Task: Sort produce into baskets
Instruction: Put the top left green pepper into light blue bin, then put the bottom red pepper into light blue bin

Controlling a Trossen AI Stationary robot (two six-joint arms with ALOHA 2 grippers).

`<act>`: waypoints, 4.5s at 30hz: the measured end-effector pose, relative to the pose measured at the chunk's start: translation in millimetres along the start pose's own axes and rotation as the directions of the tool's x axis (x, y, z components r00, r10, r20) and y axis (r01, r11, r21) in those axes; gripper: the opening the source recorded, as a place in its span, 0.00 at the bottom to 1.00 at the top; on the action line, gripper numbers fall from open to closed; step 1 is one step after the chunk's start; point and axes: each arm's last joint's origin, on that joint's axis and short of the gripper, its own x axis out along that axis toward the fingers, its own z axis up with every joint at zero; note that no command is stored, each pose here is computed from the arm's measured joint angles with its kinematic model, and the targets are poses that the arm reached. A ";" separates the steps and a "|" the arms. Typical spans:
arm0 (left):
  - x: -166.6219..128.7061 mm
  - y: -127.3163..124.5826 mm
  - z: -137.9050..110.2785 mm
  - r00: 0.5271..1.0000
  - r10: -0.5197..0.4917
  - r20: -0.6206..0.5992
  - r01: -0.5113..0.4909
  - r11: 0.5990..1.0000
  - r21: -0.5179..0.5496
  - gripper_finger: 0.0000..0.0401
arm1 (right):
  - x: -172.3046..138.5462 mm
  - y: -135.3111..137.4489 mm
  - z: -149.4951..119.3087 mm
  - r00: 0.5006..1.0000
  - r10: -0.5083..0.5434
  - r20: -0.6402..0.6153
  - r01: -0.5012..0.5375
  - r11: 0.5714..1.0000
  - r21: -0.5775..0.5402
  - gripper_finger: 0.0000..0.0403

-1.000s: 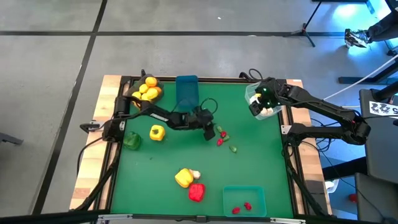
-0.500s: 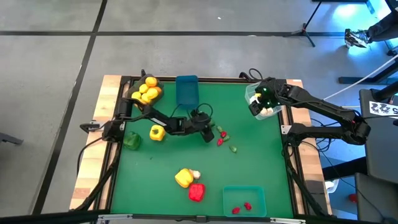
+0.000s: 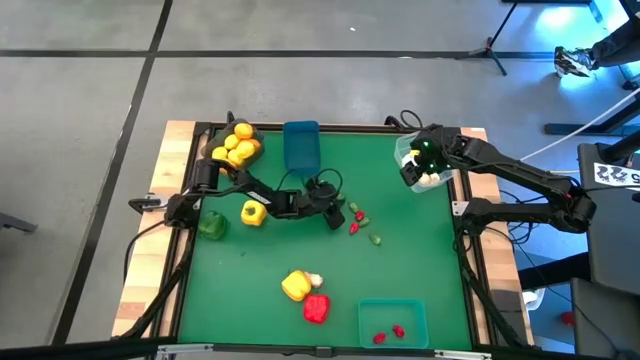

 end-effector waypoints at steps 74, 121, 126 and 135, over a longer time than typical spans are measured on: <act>-110.1 -210.2 125.7 0.644 -0.706 0.295 0.702 0.698 0.140 0.21 | 0.0 1.2 -0.9 0.999 0.045 -0.018 -0.046 0.997 -0.062 0.60; -115.0 -239.9 75.4 0.742 -0.670 -0.009 0.670 0.742 0.021 0.48 | 0.0 1.5 -0.9 0.998 0.053 -0.019 -0.055 0.995 -0.086 0.60; -123.0 -216.9 117.6 0.841 -0.540 0.041 0.540 0.841 0.007 0.47 | 0.0 1.5 -0.9 0.998 0.054 -0.020 -0.055 0.995 -0.086 0.60; -118.1 -165.4 142.7 0.995 -0.009 0.099 0.007 1.000 0.014 0.43 | 0.0 1.8 -1.0 0.998 0.061 -0.022 -0.063 0.994 -0.086 0.60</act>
